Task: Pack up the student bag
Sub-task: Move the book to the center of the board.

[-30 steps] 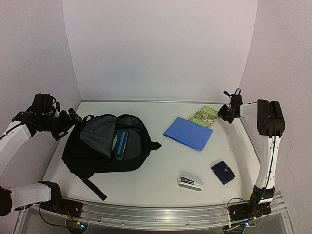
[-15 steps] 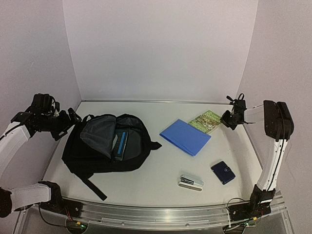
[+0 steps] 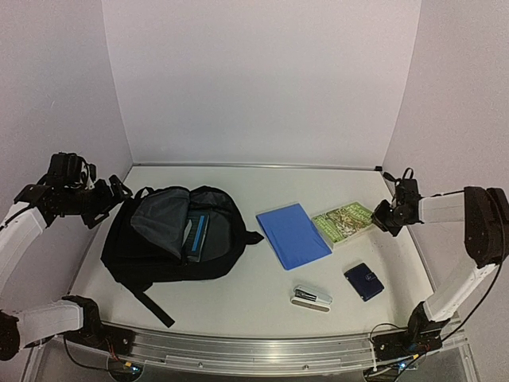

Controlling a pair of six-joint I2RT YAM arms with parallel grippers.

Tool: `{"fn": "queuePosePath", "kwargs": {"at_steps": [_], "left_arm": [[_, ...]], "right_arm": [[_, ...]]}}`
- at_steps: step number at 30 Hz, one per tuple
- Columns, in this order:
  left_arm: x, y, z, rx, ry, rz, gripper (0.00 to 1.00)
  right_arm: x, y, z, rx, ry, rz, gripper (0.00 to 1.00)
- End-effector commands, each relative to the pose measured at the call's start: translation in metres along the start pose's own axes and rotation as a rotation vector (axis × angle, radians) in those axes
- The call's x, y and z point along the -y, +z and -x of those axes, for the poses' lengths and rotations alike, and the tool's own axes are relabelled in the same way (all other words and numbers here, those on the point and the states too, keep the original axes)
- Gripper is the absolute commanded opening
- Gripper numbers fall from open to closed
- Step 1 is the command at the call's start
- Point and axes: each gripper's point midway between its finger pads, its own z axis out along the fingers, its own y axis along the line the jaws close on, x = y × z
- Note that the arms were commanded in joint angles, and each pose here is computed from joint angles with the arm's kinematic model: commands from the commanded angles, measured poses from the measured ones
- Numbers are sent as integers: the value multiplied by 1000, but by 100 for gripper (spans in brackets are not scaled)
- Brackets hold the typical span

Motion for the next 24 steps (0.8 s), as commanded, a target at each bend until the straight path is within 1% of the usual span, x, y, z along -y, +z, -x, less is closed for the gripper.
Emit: {"fn": "queuePosePath", "kwargs": {"at_steps": [1,3,4,5,7,10,15,18,22,24], "left_arm": [[23,-16,10,11,68,-79,100],[33,-20,13,8,72,-115,100],[37,-20,13,5,71,-135,100],[41,-21,13,3,67,-158,100],[48,-20,13,2,55,-197,100],[54,-16,8,-15,46,-230,100],[70,-8,-10,-70,43,-269,100],[81,-3,-26,-101,71,-266,98],[87,2,-38,-136,60,-296,96],[88,3,-39,-133,56,-310,96]], "right_arm": [[0,-35,2,56,-1,-1,12],[-3,-53,13,100,-24,-14,49],[-4,-60,20,126,-34,-28,61],[-5,-66,27,150,-55,-46,69],[-7,-73,43,195,-82,-78,78],[-14,-57,53,175,-134,-94,85],[-22,-5,51,58,-217,-84,84],[-29,12,47,16,-283,-54,86],[-30,26,35,-42,-334,-18,87],[-35,29,26,-77,-345,34,91]]}}
